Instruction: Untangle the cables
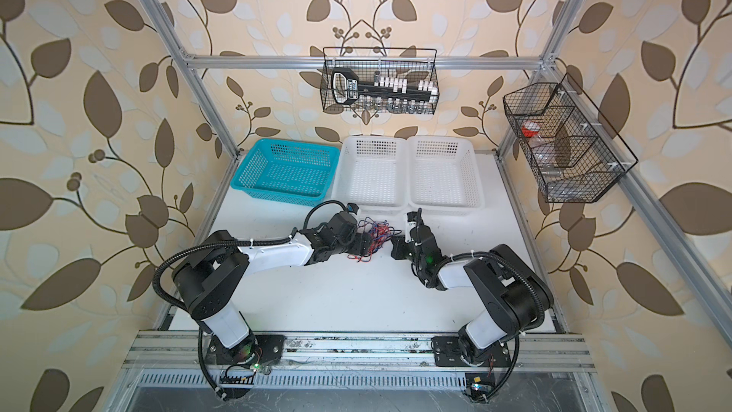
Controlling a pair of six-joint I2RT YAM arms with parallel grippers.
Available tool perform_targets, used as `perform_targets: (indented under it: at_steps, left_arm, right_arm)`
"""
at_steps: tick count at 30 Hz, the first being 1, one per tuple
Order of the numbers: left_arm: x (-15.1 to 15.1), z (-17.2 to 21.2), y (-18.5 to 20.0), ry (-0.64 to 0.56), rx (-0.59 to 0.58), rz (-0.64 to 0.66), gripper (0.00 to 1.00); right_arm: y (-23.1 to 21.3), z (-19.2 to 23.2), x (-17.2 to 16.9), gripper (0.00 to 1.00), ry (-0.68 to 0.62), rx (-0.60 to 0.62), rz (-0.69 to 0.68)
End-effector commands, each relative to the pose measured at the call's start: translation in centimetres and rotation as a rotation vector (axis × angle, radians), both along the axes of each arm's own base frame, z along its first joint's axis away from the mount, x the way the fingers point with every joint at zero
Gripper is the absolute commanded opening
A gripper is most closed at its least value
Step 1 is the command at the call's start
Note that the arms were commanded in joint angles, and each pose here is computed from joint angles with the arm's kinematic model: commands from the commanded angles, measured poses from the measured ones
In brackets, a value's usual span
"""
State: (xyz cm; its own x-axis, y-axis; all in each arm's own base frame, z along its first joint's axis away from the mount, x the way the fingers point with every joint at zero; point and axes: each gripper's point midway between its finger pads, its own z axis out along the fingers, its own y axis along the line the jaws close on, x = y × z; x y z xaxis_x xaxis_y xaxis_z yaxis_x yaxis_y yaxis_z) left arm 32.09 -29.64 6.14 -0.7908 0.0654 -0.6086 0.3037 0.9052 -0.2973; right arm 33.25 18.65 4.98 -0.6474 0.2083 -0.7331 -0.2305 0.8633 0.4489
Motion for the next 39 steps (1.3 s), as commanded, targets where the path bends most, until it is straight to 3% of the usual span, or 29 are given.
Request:
perform_targets:
  at_steps: [1,10,15,20,29,39]
  left_arm:
    - [0.3,0.7,-0.6,-0.023,-0.005,0.006,0.79]
    - [0.5,2.5,-0.9,-0.044,-0.044,0.01,0.84]
    - [1.0,2.5,-1.0,-0.049,-0.047,0.031,0.81]
    - [1.3,1.7,-0.2,-0.038,-0.014,0.08,0.48]
    - [1.6,1.4,2.5,-0.055,0.086,0.18,0.0]
    - [1.2,1.2,6.7,-0.085,0.238,0.289,0.0]
  right_arm:
    - [0.8,1.3,0.5,0.0,-0.046,0.02,0.021]
    - [1.1,4.4,-1.1,0.0,-0.112,-0.068,0.078]
    - [1.9,7.8,-2.4,0.0,-0.185,-0.124,0.138]
    - [1.6,10.8,-3.0,0.0,-0.236,-0.127,0.129]
    - [-1.5,12.5,-2.6,0.0,-0.236,-0.223,-0.017]
    - [-6.2,13.7,-2.8,0.0,-0.222,-0.26,-0.185]
